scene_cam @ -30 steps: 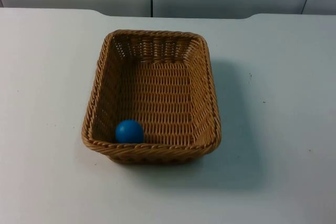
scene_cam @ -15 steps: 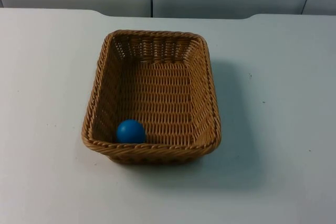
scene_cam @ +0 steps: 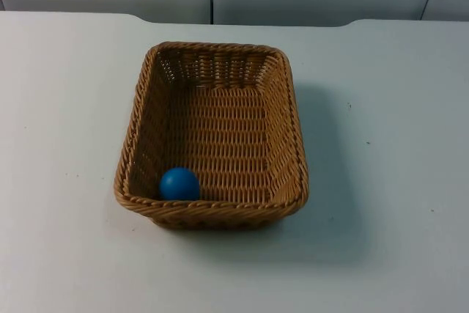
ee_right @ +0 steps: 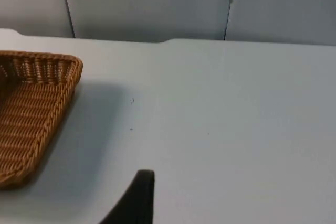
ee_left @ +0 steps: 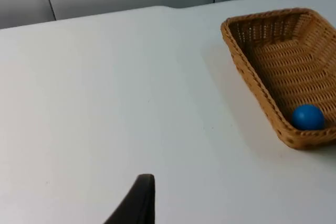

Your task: Pick up the basket with the left hand and place the ball into the basket with the right hand.

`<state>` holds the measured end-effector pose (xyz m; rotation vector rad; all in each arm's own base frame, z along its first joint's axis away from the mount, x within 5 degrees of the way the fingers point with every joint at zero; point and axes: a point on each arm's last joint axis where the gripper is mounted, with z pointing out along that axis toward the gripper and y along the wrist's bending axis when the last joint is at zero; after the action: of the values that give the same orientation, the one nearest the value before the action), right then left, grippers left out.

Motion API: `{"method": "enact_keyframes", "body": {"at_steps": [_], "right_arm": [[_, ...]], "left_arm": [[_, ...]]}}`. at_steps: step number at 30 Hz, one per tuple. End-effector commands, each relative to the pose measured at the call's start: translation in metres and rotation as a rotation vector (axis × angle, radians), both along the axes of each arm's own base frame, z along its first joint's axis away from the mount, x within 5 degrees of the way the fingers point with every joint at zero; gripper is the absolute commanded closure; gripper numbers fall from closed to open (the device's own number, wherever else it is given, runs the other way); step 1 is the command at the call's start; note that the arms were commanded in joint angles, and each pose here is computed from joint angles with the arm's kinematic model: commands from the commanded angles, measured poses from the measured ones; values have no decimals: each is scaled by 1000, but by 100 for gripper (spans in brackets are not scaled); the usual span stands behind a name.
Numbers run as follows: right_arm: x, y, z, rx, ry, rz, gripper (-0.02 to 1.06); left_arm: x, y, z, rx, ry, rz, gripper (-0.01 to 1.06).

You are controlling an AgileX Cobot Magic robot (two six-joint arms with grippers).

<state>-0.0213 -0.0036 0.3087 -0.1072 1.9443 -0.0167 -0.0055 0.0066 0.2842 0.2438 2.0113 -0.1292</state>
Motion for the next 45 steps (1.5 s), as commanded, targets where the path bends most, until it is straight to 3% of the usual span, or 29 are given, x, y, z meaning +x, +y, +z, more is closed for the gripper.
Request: {"method": "enact_keyframes", "body": {"at_steps": [1,5,19,23,45], "right_arm": [[2,1,-3,6,0,12,3],[9,5,-10,69,-7,25,3],[13,6,-26,29,89,46,3],[13,9,-27,9,89,99,3],[13,10,-30,29,107,94,3]], "left_arm": [[-1,-1,-2,-10,12,-15,3],[-1,-2,-3,-14,18,-19,3],[-1,-5,-5,3,27,-59,3],[-1,-5,-5,3,27,-59,3],[-1,-5,-5,3,27,-59,3]]}}
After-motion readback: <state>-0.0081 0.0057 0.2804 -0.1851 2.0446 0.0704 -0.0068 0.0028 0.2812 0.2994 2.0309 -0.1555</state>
